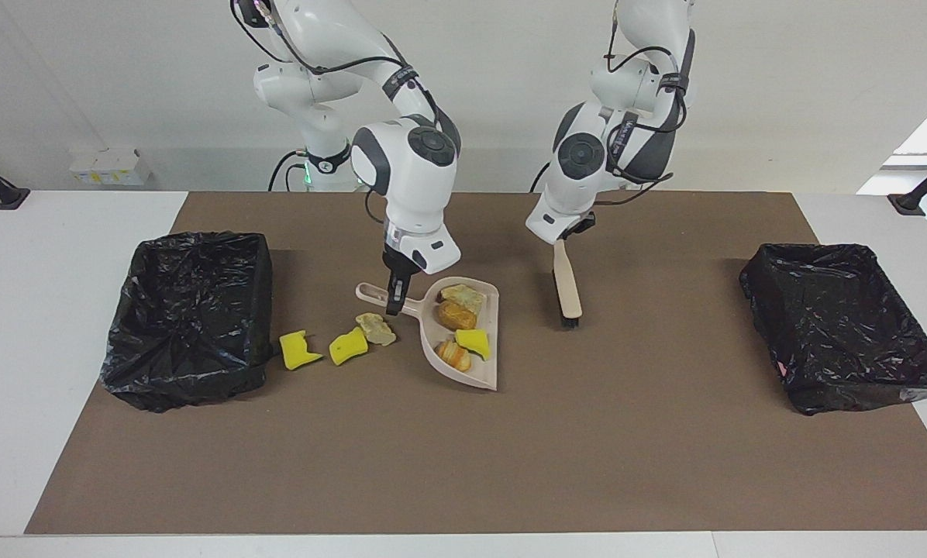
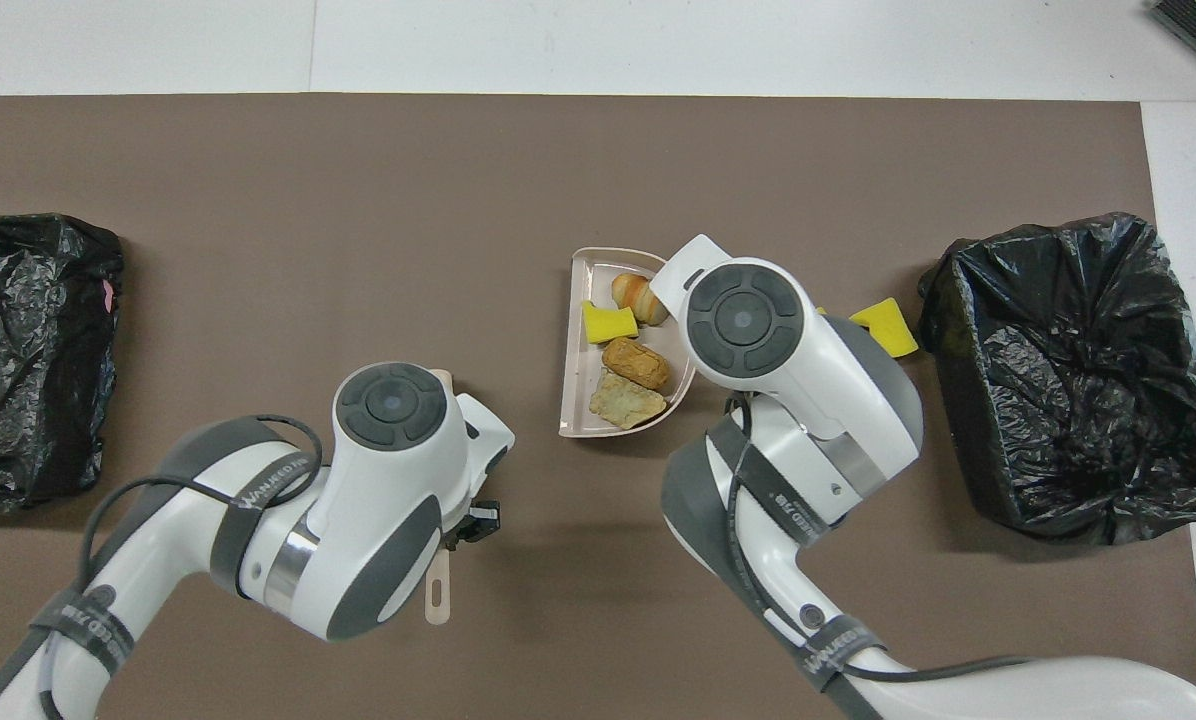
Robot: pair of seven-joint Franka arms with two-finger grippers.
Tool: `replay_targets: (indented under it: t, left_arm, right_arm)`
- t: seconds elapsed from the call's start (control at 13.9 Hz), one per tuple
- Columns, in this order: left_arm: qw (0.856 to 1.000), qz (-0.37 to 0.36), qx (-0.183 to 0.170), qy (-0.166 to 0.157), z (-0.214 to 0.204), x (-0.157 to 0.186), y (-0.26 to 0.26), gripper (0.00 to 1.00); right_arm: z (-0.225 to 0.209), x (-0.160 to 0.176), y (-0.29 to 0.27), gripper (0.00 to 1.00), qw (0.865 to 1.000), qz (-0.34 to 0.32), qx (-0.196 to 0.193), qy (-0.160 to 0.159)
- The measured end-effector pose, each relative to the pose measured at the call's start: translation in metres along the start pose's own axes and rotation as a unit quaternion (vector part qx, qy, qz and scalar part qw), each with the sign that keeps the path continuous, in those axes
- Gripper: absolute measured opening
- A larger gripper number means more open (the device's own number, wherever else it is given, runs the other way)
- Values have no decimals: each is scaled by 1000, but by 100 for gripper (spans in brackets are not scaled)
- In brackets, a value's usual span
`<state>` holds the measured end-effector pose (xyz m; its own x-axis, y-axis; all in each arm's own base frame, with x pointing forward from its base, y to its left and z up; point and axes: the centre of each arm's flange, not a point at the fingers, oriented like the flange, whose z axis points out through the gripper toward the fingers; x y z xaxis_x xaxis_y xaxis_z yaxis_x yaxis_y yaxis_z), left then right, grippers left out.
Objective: Sweep and dump trash in bin
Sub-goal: 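Carry the loaded dustpan with the right gripper over the nearby black bin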
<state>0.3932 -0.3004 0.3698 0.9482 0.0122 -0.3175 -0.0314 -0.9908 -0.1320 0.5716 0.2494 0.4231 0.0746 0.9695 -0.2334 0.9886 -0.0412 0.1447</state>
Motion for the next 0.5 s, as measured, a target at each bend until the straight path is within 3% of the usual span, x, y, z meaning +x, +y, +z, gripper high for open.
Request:
replay_targets:
  t: [0.14, 0.29, 0.5]
  left_arm:
    - [1000, 1, 4, 20, 16, -34, 21, 26]
    - [999, -8, -2, 48, 35, -71, 37, 26]
    - [998, 4, 4, 63, 51, -133, 54, 26]
  right_arm:
    - [-8, -31, 9, 33, 1000, -7, 7, -1]
    - [-13, -64, 18, 33, 999, -23, 18, 14]
    - [-10, -131, 36, 33, 998, -42, 31, 41]
